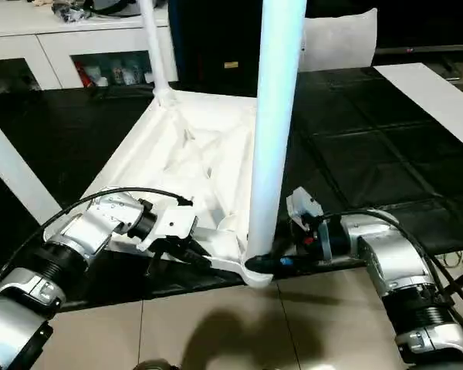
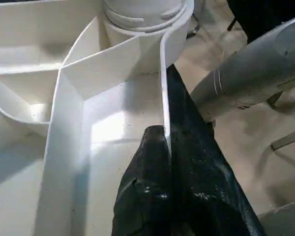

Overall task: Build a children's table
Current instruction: Rotate leg to tighten

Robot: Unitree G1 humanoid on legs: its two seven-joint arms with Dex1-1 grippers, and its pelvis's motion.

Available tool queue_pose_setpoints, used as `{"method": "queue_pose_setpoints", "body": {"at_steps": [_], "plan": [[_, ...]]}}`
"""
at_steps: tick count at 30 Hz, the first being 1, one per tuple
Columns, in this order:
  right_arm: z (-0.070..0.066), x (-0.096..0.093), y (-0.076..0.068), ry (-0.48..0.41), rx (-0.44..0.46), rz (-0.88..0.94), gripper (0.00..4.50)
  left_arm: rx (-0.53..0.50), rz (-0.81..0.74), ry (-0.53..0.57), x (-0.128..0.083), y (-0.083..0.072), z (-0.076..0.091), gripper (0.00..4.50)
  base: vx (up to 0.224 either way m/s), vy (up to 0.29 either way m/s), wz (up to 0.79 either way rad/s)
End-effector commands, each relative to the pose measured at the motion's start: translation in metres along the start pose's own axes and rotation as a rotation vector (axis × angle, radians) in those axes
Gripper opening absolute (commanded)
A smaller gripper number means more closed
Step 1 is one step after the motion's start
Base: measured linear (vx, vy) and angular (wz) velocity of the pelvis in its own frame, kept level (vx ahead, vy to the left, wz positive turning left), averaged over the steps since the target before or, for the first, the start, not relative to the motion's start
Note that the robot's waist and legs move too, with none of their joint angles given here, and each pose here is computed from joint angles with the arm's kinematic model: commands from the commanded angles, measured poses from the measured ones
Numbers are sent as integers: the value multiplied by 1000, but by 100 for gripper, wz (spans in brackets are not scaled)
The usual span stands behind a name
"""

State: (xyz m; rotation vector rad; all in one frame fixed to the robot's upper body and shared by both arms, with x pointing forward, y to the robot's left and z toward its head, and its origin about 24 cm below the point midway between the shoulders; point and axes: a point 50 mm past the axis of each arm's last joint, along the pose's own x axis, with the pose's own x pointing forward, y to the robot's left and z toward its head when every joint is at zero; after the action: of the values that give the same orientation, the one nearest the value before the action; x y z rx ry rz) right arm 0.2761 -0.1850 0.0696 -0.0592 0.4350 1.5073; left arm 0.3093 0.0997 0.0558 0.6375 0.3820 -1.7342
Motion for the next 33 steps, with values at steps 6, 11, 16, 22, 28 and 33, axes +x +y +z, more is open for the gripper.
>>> {"method": "queue_pose_setpoints", "body": {"at_steps": [6,11,16,22,28,33], "plan": [[7,2,0,-66,39,7,232,2,-24,-54,5,2,11,0,0,0,0],[8,13,-22,-84,82,-306,223,-132,168,-110,7,14,12,0,0,0,0],[13,27,-49,-114,174,-649,211,-248,357,-140,13,30,18,0,0,0,0],[18,41,-63,-177,233,-876,210,-331,528,-175,26,44,32,0,0,0,0],[19,42,-63,-234,210,-939,274,-329,591,-165,34,47,39,0,0,0,0],[20,34,-57,-270,170,-887,321,-303,586,-135,29,45,32,0,0,0,0]]}}
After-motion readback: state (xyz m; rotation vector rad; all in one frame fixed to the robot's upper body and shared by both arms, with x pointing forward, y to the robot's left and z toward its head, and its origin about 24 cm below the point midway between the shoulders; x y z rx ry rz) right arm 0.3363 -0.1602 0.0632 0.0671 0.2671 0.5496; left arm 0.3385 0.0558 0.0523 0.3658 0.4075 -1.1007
